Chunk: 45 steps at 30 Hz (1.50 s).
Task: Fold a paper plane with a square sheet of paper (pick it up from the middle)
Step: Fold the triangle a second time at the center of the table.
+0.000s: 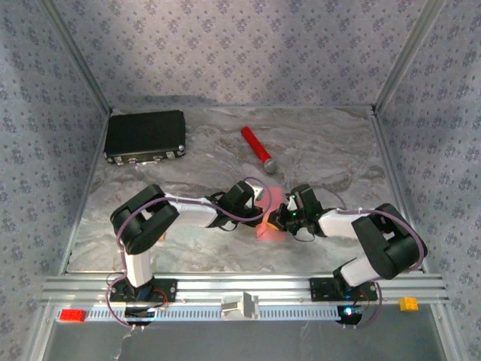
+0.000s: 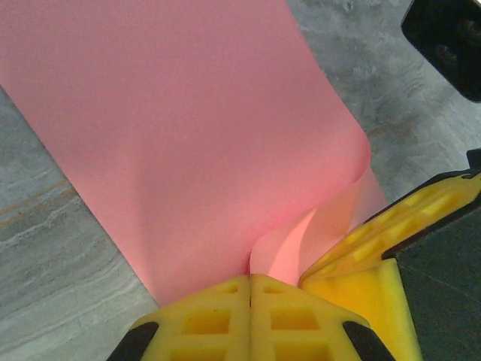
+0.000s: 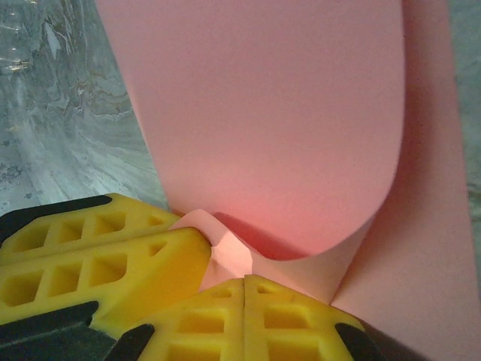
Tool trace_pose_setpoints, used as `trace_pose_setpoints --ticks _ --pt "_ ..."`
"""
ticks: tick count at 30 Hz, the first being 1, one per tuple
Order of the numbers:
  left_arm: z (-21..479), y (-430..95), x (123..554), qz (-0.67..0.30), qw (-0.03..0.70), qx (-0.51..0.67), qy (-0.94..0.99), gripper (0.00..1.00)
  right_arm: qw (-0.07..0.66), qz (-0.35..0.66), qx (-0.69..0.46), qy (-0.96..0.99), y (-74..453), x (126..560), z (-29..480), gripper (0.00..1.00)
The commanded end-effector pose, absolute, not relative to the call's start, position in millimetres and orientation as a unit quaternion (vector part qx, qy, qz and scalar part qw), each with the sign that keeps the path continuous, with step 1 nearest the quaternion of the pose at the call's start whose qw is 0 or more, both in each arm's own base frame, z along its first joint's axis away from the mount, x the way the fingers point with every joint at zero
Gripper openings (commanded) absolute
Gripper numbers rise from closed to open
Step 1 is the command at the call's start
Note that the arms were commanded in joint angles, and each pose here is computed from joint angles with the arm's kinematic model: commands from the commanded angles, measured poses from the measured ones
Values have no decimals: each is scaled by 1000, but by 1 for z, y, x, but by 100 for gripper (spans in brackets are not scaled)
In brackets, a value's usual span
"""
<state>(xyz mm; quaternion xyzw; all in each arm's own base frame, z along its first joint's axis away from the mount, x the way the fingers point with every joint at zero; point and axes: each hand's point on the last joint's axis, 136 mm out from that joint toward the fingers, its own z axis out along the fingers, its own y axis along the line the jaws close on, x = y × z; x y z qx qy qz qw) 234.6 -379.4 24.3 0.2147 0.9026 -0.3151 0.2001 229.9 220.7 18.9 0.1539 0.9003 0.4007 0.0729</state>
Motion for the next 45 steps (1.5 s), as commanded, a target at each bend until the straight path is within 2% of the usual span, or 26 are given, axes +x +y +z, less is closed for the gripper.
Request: trace_pose_setpoints --ticks 1,9,21,31,41,45 --pt "6 -369 227 -296 174 212 915 3 66 389 173 903 213 225 12 2" --pt "6 -368 227 -294 173 212 916 3 103 402 154 897 210 248 46 3" --pt "6 -368 227 -292 172 213 916 3 76 370 202 904 188 237 4 3" --pt "6 -367 226 -291 172 214 916 3 104 410 179 888 195 257 43 4" --pt "6 -368 226 -292 171 214 916 3 76 376 227 895 173 248 1 3" --pt "4 -366 225 -289 169 214 918 2 82 383 233 890 172 251 11 2"
